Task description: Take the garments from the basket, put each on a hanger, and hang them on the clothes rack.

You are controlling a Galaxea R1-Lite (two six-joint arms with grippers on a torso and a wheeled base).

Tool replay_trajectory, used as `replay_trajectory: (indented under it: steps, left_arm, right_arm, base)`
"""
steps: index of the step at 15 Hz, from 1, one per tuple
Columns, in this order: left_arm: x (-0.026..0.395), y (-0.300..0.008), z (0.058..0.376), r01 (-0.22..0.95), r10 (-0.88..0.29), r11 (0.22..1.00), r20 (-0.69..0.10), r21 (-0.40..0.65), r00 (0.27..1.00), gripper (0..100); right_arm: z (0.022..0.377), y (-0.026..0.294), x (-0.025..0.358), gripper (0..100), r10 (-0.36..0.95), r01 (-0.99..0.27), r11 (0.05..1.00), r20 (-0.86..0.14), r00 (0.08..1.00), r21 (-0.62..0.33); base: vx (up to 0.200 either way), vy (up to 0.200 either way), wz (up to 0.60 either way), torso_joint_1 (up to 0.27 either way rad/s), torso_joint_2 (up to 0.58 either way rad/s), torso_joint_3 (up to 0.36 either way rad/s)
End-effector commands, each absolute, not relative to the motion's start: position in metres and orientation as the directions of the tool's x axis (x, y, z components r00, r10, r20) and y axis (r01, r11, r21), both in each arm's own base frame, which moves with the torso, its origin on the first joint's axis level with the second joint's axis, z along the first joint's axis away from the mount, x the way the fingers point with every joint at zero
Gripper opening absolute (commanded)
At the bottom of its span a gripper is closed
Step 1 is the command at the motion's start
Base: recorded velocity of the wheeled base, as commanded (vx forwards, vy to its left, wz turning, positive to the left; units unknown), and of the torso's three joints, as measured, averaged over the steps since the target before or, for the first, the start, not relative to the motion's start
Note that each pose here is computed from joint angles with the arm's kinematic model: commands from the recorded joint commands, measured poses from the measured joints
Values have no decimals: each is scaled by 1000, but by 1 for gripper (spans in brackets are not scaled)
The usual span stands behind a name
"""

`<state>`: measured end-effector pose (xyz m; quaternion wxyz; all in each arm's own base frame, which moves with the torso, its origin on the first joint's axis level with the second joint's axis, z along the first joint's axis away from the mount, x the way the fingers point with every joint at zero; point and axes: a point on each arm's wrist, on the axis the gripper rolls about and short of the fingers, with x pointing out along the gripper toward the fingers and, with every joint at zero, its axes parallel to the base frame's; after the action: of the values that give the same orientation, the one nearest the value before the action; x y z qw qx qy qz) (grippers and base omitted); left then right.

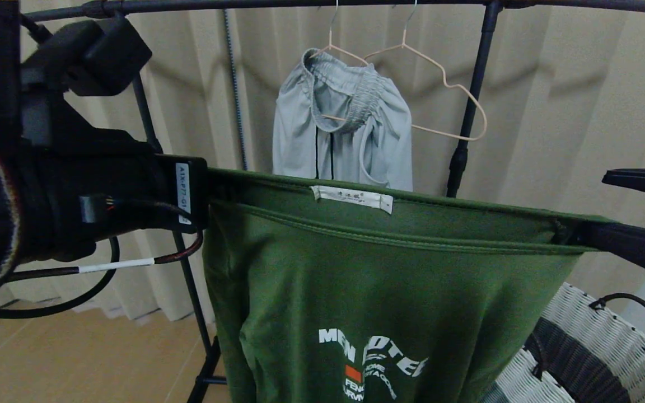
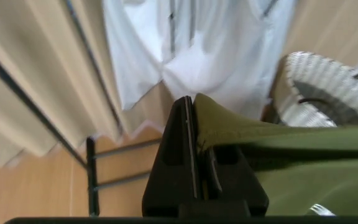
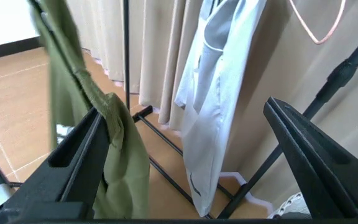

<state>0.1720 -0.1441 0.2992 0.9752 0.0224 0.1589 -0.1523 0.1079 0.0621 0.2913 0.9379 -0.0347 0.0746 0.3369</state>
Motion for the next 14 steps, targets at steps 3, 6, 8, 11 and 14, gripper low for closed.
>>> replay_trajectory:
  steps: [3, 6, 8, 11, 14]
  left_arm:
    - [188, -151, 288, 274, -261, 962, -337, -12, 904, 0]
    - [188, -143, 280, 247, -221, 969, -360, 25, 906, 0]
    - [184, -133, 281, 234, -202, 971, -354, 51, 913, 0]
    - [164, -69, 274, 139, -75, 973, -313, 186, 947, 0]
    - [139, -55, 274, 165, -102, 962, -273, 219, 957, 0]
  right_arm:
    - [288, 58, 100, 100, 634, -643, 766, -150, 759, -14]
    - [274, 54, 102, 100, 582, -599, 800, -198, 789, -33]
    - [267, 50, 104, 100, 530, -556, 828, -220, 819, -74]
    - [247, 40, 103, 100, 341, -372, 888, -156, 927, -270]
    - [238, 39, 115, 100, 243, -270, 921, -128, 962, -281]
  base:
    - [0, 0, 0, 0, 0, 0]
    - [0, 0, 0, 0, 0, 0]
    - [0, 0, 0, 0, 0, 0]
    - [0, 0, 0, 0, 0, 0]
    - [0, 0, 0, 0, 0, 0]
